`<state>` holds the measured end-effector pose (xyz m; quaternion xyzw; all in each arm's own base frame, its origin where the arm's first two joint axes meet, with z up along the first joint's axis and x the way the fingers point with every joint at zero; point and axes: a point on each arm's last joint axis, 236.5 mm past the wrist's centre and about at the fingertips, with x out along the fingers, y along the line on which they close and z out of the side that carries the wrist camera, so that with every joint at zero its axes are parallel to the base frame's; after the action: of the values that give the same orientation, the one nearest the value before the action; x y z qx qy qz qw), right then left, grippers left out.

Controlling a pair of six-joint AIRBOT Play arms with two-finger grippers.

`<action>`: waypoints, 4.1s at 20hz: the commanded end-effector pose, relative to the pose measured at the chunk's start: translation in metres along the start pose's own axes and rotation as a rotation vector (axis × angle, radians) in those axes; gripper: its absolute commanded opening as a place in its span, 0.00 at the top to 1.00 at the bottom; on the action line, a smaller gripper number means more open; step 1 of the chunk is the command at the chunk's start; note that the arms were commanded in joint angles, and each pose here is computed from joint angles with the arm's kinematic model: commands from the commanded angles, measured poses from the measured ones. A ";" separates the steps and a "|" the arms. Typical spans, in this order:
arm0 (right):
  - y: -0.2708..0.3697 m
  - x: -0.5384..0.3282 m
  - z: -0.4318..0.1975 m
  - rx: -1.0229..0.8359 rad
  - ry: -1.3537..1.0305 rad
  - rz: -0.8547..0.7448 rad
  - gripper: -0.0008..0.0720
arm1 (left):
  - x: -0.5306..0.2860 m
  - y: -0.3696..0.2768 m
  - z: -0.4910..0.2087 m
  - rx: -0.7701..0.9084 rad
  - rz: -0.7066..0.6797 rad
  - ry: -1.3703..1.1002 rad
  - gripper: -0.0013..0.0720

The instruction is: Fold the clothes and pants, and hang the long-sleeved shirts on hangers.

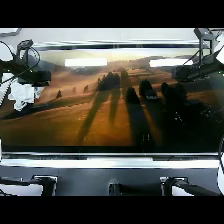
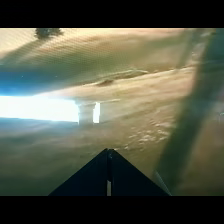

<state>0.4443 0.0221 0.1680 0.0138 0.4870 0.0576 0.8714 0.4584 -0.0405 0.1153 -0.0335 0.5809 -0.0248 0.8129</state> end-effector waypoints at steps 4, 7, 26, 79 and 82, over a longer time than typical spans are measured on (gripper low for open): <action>0.006 0.000 0.013 0.018 -0.053 0.026 0.93 | 0.005 0.015 0.000 0.000 0.063 0.007 0.94; 0.016 0.000 0.016 0.042 -0.065 0.072 0.62 | 0.008 0.070 0.003 -0.002 0.281 0.016 0.00; 0.019 0.028 0.008 0.088 0.007 0.099 0.18 | 0.191 0.238 0.073 -0.283 0.354 -0.242 0.41; 0.036 0.108 -0.098 0.245 0.360 0.176 0.40 | -0.042 -0.135 -0.019 -0.111 -0.281 0.007 0.16; 0.031 0.111 -0.121 0.172 0.429 0.234 0.40 | -0.042 -0.135 -0.020 -0.087 -0.281 0.008 0.16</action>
<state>0.4045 0.0622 0.0243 0.1289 0.6471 0.0902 0.7460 0.4251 -0.1783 0.1595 -0.1529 0.5742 -0.1114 0.7966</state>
